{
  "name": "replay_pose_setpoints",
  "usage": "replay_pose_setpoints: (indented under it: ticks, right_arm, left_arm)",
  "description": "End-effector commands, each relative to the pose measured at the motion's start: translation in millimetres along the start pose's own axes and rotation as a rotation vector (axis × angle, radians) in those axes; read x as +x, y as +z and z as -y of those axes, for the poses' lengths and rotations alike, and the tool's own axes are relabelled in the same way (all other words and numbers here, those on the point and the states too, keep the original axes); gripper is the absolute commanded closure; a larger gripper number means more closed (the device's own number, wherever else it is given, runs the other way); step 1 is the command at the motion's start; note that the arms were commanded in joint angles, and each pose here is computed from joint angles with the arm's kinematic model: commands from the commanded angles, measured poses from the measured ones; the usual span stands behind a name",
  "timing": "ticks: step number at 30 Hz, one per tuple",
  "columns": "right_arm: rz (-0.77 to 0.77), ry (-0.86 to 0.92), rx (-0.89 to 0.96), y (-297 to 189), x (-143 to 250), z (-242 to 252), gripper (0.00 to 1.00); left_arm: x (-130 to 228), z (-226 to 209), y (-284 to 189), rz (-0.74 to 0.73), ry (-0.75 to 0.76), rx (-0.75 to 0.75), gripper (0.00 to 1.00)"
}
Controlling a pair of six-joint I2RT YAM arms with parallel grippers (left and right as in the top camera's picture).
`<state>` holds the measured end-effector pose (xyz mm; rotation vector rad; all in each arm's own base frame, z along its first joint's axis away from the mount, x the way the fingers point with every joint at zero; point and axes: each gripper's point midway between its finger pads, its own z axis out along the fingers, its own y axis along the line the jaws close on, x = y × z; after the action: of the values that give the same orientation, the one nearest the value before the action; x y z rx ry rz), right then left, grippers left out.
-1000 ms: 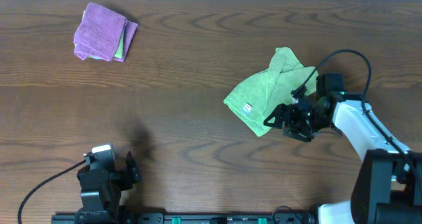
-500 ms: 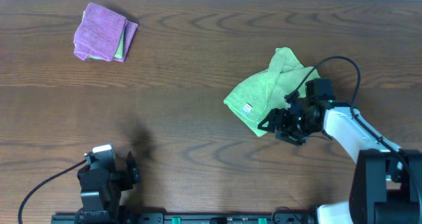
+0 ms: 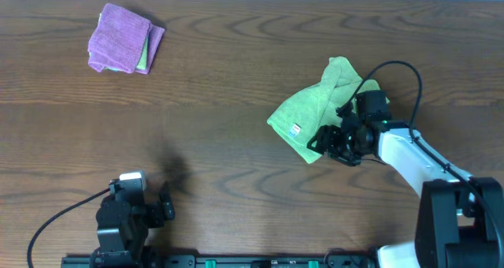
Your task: Fold the cloth
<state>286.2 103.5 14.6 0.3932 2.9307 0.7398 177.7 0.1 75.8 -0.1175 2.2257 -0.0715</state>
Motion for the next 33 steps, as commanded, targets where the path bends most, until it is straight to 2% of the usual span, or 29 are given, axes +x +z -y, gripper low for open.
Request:
replay_pose_setpoints:
  ticks: [1,12,19,24,29,31,33]
  right_arm:
    - [0.022,0.019,0.025,0,0,-1,0.33]
    - [0.036,0.026,0.064,3,0,2,0.34]
    - [0.034,0.042,0.067,8,-2,5,0.36]
    - [0.0,0.082,0.08,18,3,11,0.42]
    - [-0.03,0.077,0.081,26,9,11,0.55]
    - [-0.028,0.068,0.079,27,9,8,0.72]
    - [-0.028,0.065,0.079,27,9,8,0.96]
  left_arm:
    - [4,15,2,-0.007,0.016,0.086,0.05]
    - [-13,47,-4,0.057,0.028,0.275,0.05]
    - [-13,57,-7,0.056,0.026,0.338,0.05]
    - [-22,61,-9,0.071,-0.098,0.365,0.05]
    - [-44,65,-14,0.131,-0.232,0.397,0.05]
    - [-50,70,-18,0.144,-0.257,0.433,0.05]
    - [-54,77,-23,0.126,-0.308,0.481,0.05]
